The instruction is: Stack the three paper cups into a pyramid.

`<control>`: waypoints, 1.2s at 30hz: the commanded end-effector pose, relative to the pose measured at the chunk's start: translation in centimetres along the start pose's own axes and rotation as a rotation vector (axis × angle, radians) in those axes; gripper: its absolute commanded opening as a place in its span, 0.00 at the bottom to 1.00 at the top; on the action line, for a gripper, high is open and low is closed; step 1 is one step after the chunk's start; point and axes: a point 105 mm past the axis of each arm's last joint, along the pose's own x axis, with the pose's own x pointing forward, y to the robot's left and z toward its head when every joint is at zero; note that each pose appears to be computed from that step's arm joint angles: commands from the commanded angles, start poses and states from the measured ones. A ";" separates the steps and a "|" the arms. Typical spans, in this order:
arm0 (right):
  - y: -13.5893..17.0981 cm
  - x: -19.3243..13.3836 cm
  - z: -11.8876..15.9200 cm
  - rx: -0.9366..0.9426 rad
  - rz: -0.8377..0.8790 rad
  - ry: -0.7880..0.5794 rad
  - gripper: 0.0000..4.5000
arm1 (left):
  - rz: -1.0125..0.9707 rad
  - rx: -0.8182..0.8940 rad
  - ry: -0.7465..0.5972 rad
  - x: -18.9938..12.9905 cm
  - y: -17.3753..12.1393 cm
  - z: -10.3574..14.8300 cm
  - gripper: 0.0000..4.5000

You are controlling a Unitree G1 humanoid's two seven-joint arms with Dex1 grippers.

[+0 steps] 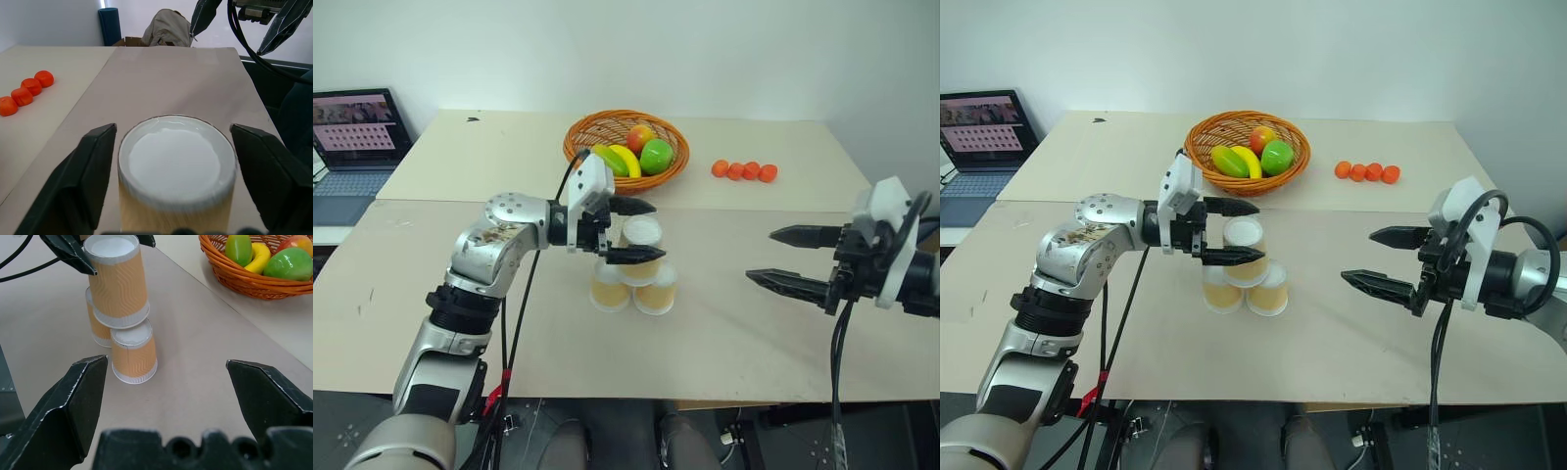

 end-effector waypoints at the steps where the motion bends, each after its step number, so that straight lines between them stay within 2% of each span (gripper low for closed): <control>1: -0.2 -0.1 1.1 -0.060 -0.011 -0.027 1.00 | -0.002 0.043 -0.044 -0.1 -0.1 1.8 0.99; 6: -0.5 -0.1 1.2 -0.063 -0.016 -0.026 1.00 | 0.006 0.050 -0.052 -0.2 0.2 2.2 0.99; 10: -0.6 -0.1 1.2 -0.064 -0.016 -0.026 1.00 | 0.021 0.070 -0.083 -0.3 0.6 3.6 0.99; 16: -0.7 0.0 1.3 -0.063 -0.012 -0.028 1.00 | 0.165 0.047 -0.303 -1.7 3.3 10.5 0.99; 18: -0.9 0.0 1.4 -0.061 -0.010 -0.028 1.00 | 0.268 0.011 -0.379 -3.5 5.0 12.4 0.99; 21: -1.6 0.0 1.5 -0.046 -0.032 -0.046 1.00 | 0.500 -0.031 -0.436 -7.5 8.0 13.0 0.99; 24: -3.1 -0.2 0.9 -0.077 -0.107 -0.033 1.00 | 0.695 -0.029 -0.430 -11.6 9.5 11.7 0.99; 27: -6.0 -0.6 0.2 -0.050 -0.259 -0.067 1.00 | 0.897 -0.021 -0.306 -15.3 9.8 7.5 0.99; 28: -6.4 -0.6 0.0 -0.033 -0.283 -0.080 1.00 | 0.927 -0.028 -0.291 -15.8 9.6 6.6 0.99; 32: -7.2 0.1 -2.3 0.032 -0.330 -0.100 1.00 | 0.990 -0.109 -0.121 -16.2 6.7 -0.9 0.99; 36: -6.4 1.2 -3.7 0.053 -0.339 -0.128 1.00 | 1.030 -0.113 -0.010 -16.0 3.5 -5.2 0.99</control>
